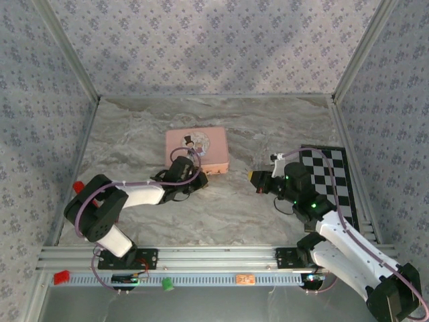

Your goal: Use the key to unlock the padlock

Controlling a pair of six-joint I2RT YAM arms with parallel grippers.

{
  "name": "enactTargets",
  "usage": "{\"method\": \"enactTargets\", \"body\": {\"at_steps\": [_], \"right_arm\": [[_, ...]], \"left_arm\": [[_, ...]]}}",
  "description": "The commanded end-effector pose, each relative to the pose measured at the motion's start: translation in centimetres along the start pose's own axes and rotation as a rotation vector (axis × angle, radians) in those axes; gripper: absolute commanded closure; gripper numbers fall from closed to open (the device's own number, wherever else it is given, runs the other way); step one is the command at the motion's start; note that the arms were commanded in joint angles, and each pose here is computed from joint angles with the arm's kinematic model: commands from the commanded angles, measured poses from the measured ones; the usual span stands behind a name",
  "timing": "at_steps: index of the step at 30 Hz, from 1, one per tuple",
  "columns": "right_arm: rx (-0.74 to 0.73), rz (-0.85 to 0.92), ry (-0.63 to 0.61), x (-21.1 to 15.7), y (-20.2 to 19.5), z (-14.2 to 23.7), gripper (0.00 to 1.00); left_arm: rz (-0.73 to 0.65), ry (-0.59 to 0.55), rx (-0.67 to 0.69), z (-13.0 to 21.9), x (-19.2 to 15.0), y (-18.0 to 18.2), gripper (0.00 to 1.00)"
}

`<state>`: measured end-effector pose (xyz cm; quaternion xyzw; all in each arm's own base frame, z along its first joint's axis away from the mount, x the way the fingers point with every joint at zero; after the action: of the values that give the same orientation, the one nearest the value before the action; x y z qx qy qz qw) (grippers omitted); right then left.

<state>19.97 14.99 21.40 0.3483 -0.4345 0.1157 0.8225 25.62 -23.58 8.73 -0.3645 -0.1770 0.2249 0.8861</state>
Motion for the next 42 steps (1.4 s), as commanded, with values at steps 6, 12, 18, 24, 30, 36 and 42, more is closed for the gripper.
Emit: {"method": "enactTargets", "body": {"at_steps": [6,12,18,24,30,36,42], "right_arm": [[-0.008,-0.008,-0.01,0.8,0.5,0.0,1.0],[-0.006,-0.006,-0.007,0.8,0.7,-0.3,1.0],[-0.006,-0.003,-0.003,0.8,0.7,-0.4,1.0],[-0.007,-0.003,-0.002,0.5,0.7,-0.3,1.0],[-0.002,-0.007,0.003,0.2,0.7,-0.4,1.0],[-0.006,-0.002,0.0,0.2,0.8,-0.2,1.0],[-0.011,-0.002,0.001,0.3,0.8,-0.2,1.0]], "left_arm": [[0.014,0.025,0.051,-0.3,-1.0,1.2,0.76],[-0.009,0.004,0.101,-0.8,-1.1,2.5,0.76],[-0.012,-0.003,0.104,-1.7,-1.0,2.9,0.76],[-0.027,-0.033,0.151,-2.0,-0.7,3.7,0.73],[-0.039,-0.053,0.15,-3.1,-0.5,3.9,0.67],[-0.07,-0.052,0.182,-3.6,-1.0,3.8,0.67],[-0.093,-0.046,0.16,-3.2,-1.3,3.3,0.75]]}}
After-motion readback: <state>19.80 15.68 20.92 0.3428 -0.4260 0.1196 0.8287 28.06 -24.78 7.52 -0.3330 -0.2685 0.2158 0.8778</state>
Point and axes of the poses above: each hand's point on the last joint's axis, 136 mm out from that joint toward the fingers, its own z axis back along the fingers, its own y axis along the line the jaws close on, x = y × z, the point moved 6 cm from there along z, back along the fingers, and after that the axes turned 12 degrees about z, right-handed, at the moved point
